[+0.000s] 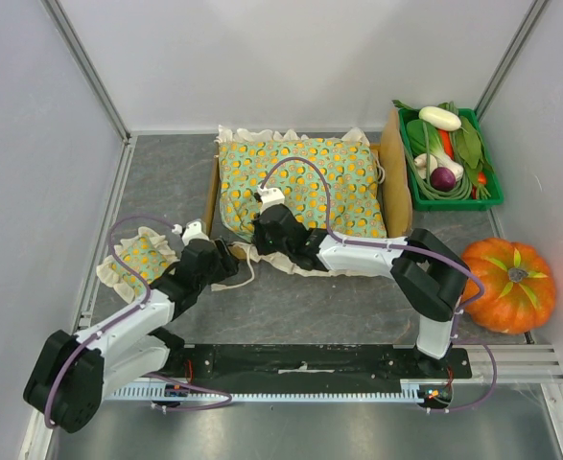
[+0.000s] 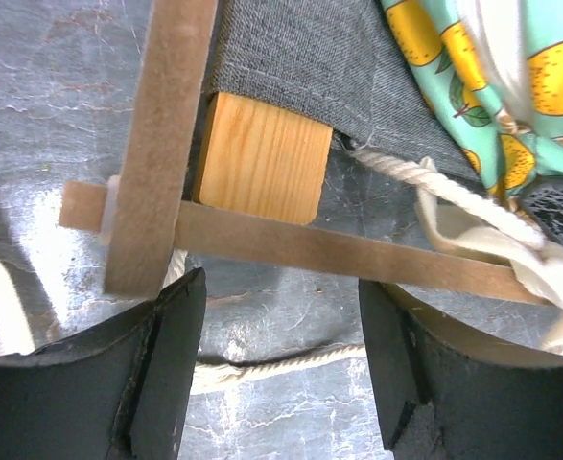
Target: Set up the pet bed
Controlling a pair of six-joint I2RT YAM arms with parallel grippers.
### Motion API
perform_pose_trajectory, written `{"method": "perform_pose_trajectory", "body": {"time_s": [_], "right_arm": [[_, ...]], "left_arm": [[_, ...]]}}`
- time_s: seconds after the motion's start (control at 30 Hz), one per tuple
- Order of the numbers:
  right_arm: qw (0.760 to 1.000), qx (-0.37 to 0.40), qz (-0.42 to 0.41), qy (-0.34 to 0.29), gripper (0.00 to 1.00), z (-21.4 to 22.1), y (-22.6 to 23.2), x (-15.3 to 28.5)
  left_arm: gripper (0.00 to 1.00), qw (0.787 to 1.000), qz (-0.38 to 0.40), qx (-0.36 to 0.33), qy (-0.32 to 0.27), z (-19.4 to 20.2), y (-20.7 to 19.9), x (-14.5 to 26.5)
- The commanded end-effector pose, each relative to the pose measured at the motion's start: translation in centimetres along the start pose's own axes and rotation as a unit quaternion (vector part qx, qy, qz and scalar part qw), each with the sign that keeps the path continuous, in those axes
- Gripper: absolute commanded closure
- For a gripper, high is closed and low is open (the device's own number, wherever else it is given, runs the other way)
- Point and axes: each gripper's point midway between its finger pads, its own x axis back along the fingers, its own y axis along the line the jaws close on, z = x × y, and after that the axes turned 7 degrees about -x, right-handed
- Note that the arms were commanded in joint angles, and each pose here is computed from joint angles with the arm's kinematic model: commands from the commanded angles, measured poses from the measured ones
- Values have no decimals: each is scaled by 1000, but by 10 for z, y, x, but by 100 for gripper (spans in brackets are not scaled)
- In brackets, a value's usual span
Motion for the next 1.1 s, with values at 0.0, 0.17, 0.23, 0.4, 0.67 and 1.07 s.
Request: {"method": "perform_pose_trajectory", "body": {"time_s": [0.0,0.17,0.23,0.4,0.67,1.07], "right_arm": [[1000,3,-10,1,90,0,1,6],[1000,5,-22,7,89,0,6,7],[1000,5,-27,7,89,0,8,8],[999,6,-44,15,89,1,13,9],[998,3,-65,7,89,-8,15,15],[996,12,-84,33,88,-3,19,20]], "left_arm": [[28,998,-11,24,-50,-28,-2,15],[28,996,-84,21,-34,-30,18,20],[29,993,-117,20,-9,-18,29,17],[34,989,-142,22,22,0,38,13],[53,985,-163,15,60,14,37,2],[98,997,-72,8,41,-4,-1,25]]}}
